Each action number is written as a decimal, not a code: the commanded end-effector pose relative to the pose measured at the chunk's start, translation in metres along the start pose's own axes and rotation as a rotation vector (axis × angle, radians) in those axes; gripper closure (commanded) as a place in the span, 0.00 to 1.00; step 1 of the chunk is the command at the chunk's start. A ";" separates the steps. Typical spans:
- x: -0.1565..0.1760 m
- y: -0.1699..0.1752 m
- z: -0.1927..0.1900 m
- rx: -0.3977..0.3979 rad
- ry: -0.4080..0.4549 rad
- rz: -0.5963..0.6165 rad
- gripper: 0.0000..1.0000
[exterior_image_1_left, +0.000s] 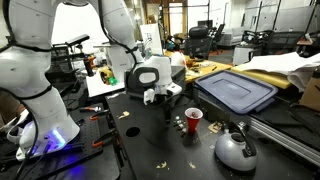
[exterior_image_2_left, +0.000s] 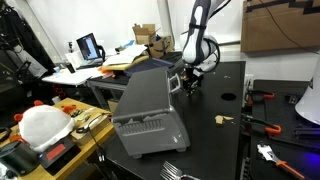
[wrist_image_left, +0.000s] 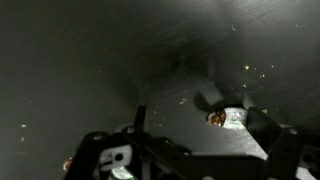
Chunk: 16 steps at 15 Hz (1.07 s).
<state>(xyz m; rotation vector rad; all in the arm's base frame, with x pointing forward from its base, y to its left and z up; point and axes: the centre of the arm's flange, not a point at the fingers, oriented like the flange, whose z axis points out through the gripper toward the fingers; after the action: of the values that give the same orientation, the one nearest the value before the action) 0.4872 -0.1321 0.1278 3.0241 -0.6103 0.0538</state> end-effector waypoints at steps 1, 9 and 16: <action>-0.005 0.006 -0.002 -0.048 0.009 0.016 0.00; -0.007 0.035 -0.001 -0.103 -0.025 0.095 0.00; -0.013 0.042 0.005 -0.027 -0.121 0.126 0.00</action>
<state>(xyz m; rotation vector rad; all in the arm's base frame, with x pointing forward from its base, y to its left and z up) 0.4661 -0.1658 0.1198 2.9324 -0.7733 -0.0762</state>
